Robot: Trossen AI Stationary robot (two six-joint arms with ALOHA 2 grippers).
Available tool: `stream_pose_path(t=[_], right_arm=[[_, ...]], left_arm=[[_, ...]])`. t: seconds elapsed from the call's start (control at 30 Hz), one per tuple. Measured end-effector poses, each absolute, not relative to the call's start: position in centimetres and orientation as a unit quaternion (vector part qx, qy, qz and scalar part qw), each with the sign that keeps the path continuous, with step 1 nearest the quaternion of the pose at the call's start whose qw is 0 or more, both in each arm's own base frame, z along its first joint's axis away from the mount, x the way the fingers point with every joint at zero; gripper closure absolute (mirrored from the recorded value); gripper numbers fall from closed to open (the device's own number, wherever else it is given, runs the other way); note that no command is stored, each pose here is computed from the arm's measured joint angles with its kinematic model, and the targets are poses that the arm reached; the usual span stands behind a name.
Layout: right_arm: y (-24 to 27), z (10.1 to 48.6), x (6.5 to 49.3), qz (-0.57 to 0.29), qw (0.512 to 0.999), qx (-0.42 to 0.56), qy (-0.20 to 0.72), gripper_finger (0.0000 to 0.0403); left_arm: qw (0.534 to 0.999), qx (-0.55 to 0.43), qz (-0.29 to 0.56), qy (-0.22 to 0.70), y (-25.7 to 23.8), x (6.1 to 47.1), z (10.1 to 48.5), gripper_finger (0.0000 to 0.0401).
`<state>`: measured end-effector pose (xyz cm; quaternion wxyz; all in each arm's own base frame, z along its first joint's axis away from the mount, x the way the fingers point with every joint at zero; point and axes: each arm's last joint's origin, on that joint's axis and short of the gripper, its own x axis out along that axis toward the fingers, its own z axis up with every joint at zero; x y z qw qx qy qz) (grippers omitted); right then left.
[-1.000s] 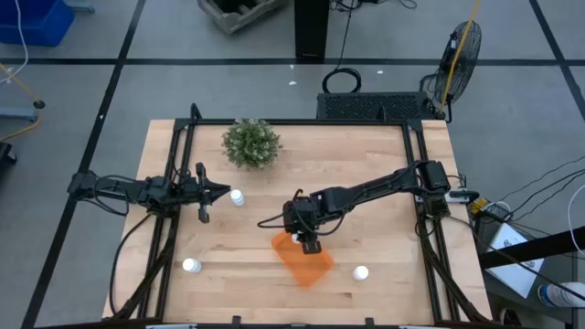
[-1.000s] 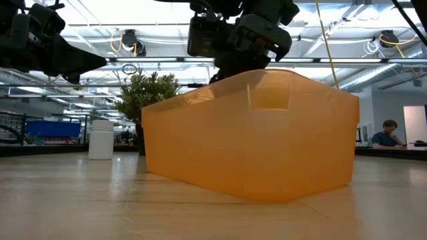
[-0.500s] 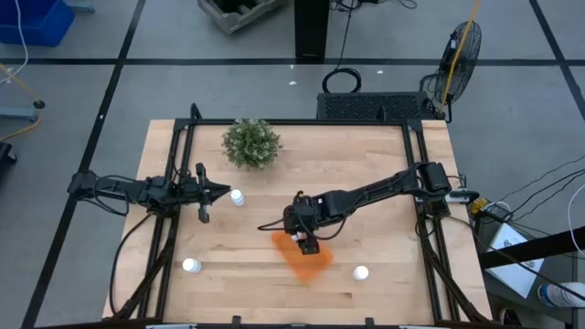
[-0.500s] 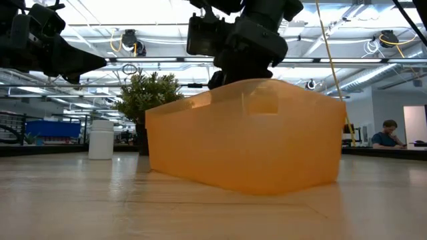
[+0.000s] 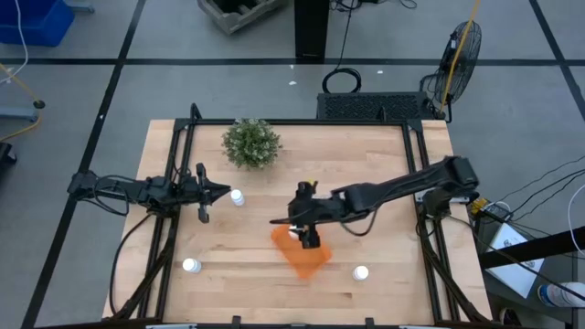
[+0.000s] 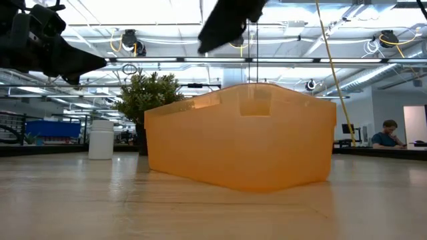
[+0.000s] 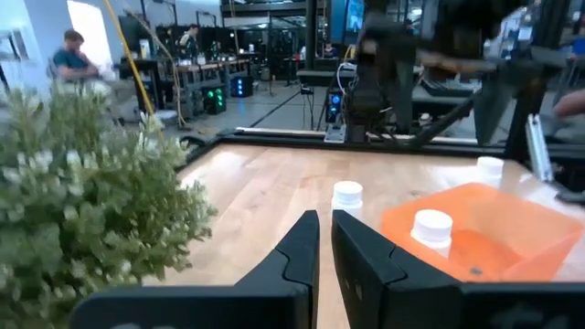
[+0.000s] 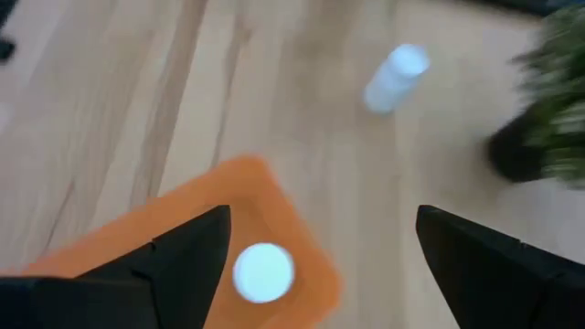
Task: Pick and place pill bottles into a basket
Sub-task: Put the white medicine bottle into the orange bin
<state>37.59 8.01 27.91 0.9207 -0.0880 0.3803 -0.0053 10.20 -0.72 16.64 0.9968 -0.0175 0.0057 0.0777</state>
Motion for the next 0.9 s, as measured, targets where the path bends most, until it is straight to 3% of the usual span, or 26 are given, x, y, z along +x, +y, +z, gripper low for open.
stream_pose_path(t=[0.23, 0.43, 0.73, 0.9], right_arm=[[7.0, 31.6, 34.2, -0.030, 0.952, -0.093, 0.289, 0.0067], [4.6, 32.6, 29.6, -0.125, 0.960, -0.126, 0.215, 0.0067], [1.3, 26.5, 20.0, -0.191, 0.975, -0.113, 0.022, 0.0067], [-0.3, 23.4, 15.6, -0.189, 0.980, -0.061, -0.015, 0.0067]], left_arm=[[0.994, -0.012, 0.081, 0.072, -0.7, 10.3, 16.7, 0.0364], [0.989, -0.002, 0.119, 0.090, -0.6, 10.9, 20.0, 0.0342], [0.985, 0.034, 0.117, 0.122, -0.8, 12.0, 21.3, 0.0250], [0.986, 0.030, 0.118, 0.118, -0.8, 12.3, 21.3, 0.0228]])
